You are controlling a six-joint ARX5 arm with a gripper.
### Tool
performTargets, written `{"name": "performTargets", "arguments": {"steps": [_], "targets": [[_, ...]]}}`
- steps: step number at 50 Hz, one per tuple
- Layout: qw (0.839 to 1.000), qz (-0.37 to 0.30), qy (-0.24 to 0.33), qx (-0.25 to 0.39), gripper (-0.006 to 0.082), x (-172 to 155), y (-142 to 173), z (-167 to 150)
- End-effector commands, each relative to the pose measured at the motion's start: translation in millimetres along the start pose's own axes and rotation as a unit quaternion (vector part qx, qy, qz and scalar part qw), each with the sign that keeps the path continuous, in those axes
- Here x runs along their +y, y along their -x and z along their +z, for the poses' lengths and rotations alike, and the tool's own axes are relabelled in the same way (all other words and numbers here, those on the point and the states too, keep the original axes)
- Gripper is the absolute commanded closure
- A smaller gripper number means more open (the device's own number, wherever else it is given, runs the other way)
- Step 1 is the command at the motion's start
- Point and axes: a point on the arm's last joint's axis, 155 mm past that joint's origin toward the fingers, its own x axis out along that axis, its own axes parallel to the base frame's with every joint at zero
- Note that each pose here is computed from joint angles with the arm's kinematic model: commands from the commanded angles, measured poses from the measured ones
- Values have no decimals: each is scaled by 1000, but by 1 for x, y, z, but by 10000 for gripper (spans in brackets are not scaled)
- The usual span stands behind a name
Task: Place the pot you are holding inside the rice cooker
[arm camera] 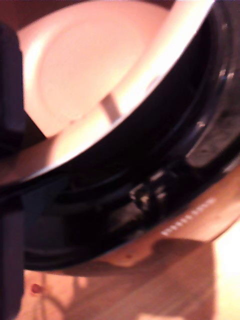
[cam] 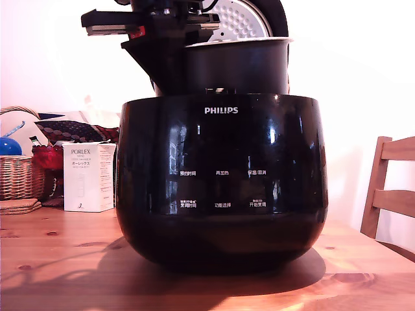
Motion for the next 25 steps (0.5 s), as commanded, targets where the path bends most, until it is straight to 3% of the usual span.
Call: {"name": "performTargets", "arguments": {"steps": [1, 25], "targets": [[1000, 13, 13, 1, 789, 5, 2, -1], [1000, 7, 13, -4, 769, 2, 3, 2]]}}
